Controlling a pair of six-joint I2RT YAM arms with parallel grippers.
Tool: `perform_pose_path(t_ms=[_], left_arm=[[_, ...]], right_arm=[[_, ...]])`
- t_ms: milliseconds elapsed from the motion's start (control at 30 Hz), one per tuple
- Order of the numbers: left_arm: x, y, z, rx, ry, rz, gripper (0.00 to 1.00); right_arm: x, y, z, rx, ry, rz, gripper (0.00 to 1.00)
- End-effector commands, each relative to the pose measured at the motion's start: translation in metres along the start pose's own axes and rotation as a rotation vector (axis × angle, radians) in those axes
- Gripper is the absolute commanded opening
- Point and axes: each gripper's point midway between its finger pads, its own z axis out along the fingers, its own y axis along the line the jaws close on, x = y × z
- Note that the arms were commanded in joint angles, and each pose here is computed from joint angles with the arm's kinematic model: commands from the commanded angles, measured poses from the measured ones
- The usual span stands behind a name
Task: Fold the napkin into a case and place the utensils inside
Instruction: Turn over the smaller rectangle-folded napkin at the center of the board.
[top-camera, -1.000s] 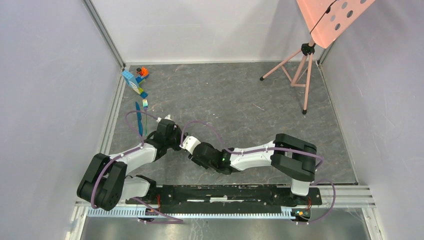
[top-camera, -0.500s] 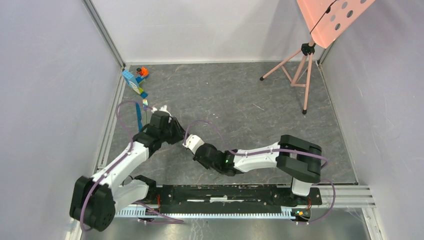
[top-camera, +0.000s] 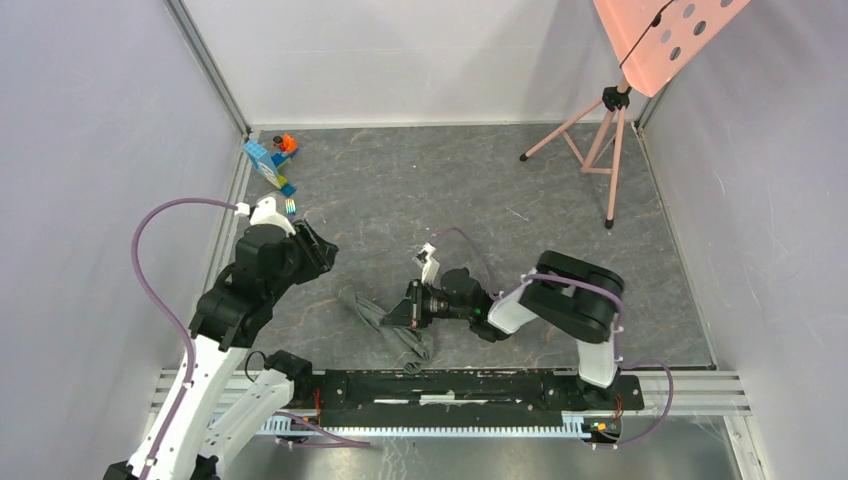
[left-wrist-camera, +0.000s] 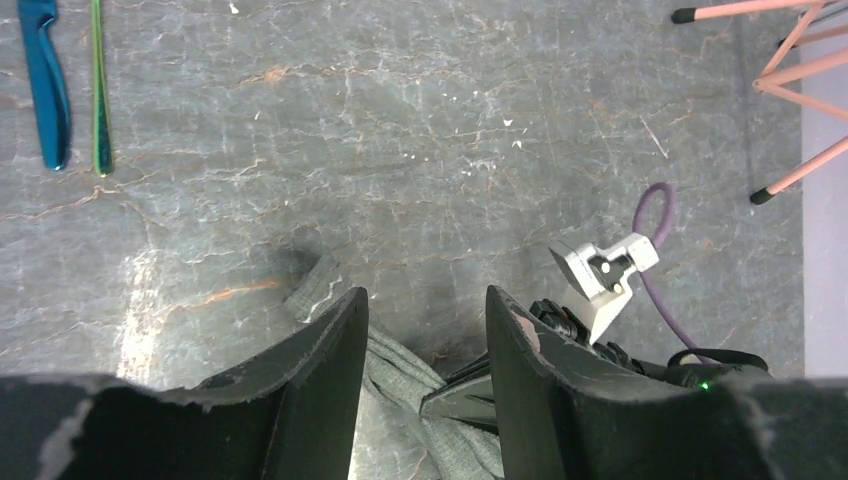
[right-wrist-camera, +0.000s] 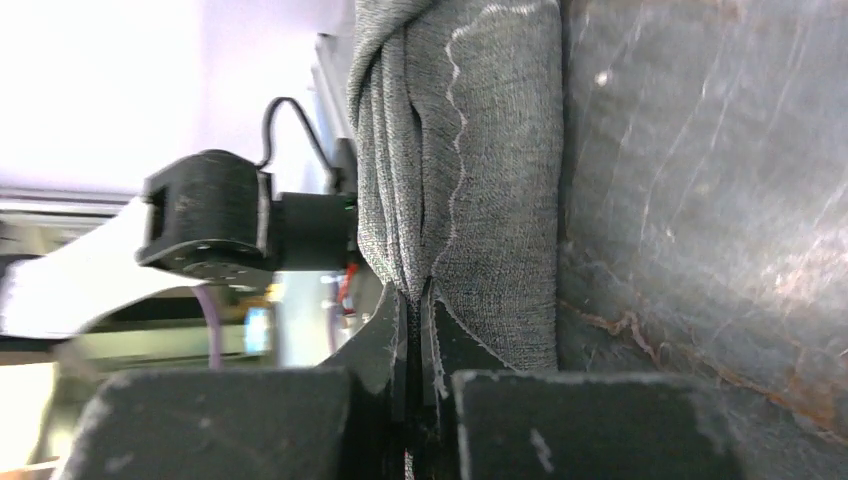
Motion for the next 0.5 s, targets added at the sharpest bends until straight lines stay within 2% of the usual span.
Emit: perform_pose_path(t_ms=[0, 67, 167, 267, 367, 467], left_arm=[[0.014, 0.011, -0.007, -0.034, 0.072, 0.064, 0.54], [0.025, 0.007, -0.003, 0.000, 0.117, 0.061, 0.54], [0.043, 0.000, 0.008, 0.045, 0.187, 0.048, 0.53], [0.060, -0.009, 0.016, 0.108, 0.251, 0.027, 0.53], [0.082, -0.021, 0.030, 0.187, 0.331, -0.009, 0.54], [0.106, -0.033, 0.047, 0.261, 0.422, -0.069, 0.53]], right_arm=[[-0.028, 0.075, -0.029, -0.458, -0.071, 0.290, 0.00], [-0.032, 0.062, -0.035, -0.468, -0.096, 0.321, 0.01], [-0.025, 0.024, -0.037, -0.359, -0.093, 0.311, 0.01], [-0.026, 0.005, -0.048, -0.316, -0.107, 0.307, 0.02], [-0.026, -0.021, -0.055, -0.243, -0.095, 0.280, 0.12], [-0.021, -0.049, -0.059, -0.167, -0.046, 0.236, 0.29]])
